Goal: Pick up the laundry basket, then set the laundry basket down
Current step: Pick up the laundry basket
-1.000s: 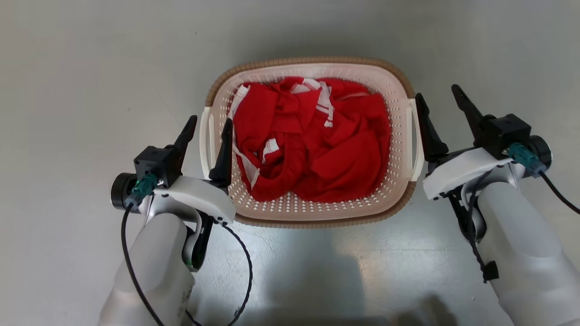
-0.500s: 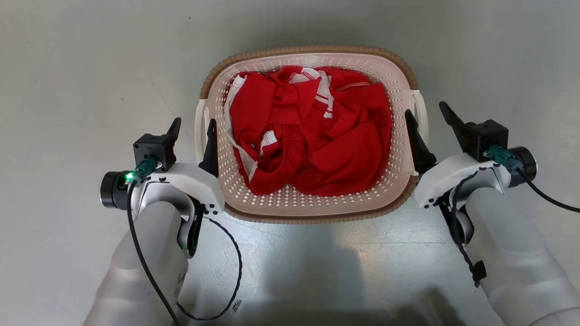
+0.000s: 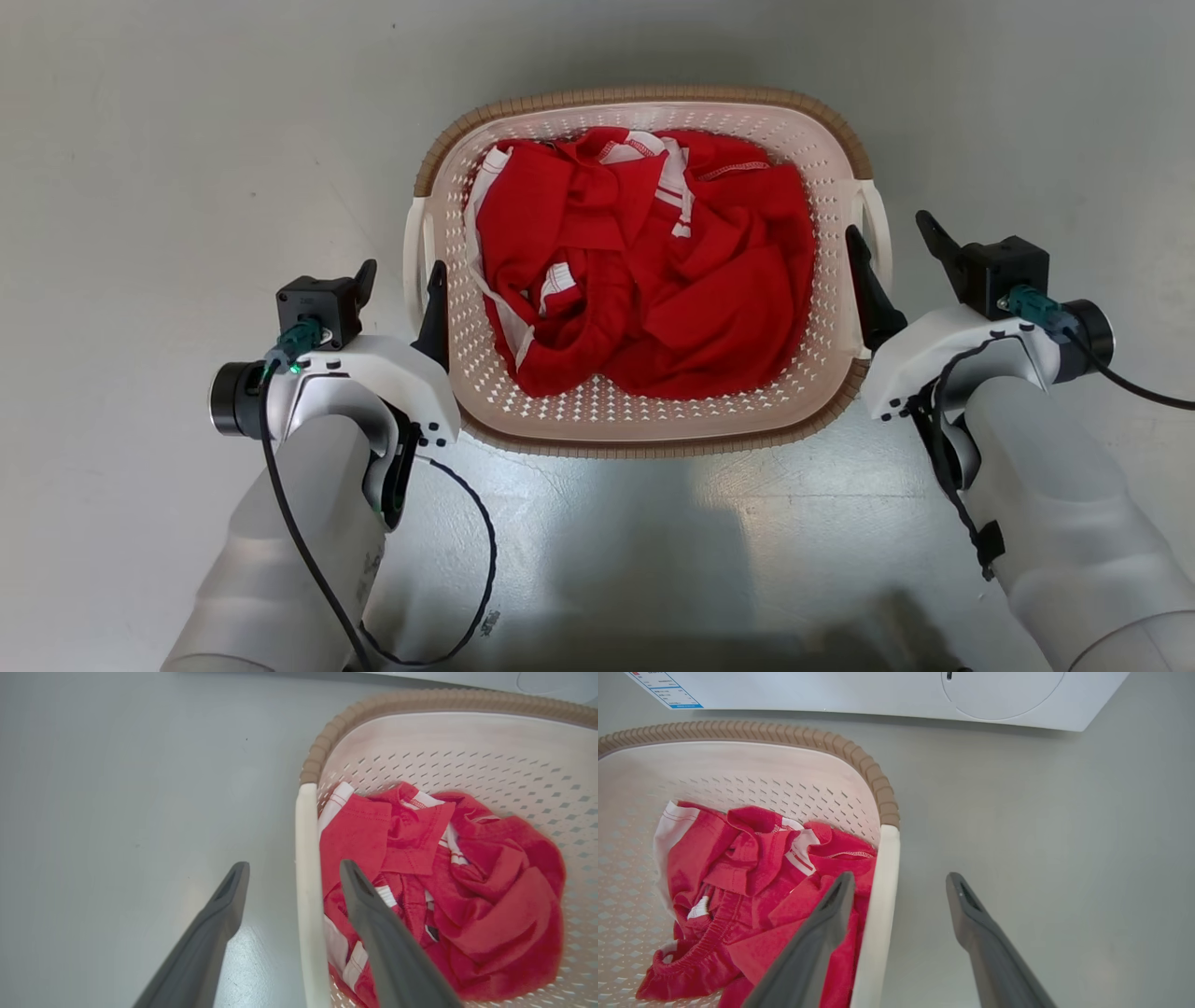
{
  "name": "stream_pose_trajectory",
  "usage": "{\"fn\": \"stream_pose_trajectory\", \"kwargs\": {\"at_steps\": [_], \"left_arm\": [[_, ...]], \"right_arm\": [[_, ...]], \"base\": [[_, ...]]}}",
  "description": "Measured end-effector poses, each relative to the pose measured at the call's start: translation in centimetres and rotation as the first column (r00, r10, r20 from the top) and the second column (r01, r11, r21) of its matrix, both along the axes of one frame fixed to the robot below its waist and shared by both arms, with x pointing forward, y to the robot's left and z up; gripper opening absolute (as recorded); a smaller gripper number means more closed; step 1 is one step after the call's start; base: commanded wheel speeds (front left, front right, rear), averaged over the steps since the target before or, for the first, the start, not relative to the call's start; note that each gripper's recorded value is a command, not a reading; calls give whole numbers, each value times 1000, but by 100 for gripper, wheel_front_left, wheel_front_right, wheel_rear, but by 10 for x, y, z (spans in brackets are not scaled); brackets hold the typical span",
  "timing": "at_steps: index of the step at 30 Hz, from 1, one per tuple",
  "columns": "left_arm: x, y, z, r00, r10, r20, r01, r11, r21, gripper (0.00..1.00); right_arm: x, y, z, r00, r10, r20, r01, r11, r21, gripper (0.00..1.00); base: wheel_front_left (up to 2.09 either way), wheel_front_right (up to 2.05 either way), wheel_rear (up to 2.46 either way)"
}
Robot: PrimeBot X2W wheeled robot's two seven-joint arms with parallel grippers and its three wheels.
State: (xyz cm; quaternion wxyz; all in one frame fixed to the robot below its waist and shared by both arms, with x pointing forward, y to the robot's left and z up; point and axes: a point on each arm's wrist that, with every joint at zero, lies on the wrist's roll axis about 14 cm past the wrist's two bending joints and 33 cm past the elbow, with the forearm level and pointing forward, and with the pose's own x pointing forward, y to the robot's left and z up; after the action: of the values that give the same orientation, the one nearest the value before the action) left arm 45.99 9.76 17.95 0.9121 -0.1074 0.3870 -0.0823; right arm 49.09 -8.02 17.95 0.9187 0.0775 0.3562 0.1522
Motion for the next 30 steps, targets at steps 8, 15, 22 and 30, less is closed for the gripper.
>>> {"fn": "stream_pose_trajectory", "kwargs": {"at_steps": [8,15,22,30], "left_arm": [[-3,-6,-14,998,-24,-57,22,999,-26,100],[-5,-10,-24,994,-54,-97,53,998,-20,100],[-7,-15,-33,987,-80,-137,79,997,-14,100],[-9,-17,-40,984,-90,-157,90,996,-5,100]], "right_arm": [[-1,5,-9,1000,15,-25,-15,1000,7,100],[-9,5,-19,998,16,-62,-16,1000,8,100],[-4,8,-23,998,27,-60,-26,1000,14,100],[-12,14,-35,994,38,-100,-35,999,24,100]], "base": [[0,0,0],[0,0,0],[0,0,0],[0,0,0]]}}
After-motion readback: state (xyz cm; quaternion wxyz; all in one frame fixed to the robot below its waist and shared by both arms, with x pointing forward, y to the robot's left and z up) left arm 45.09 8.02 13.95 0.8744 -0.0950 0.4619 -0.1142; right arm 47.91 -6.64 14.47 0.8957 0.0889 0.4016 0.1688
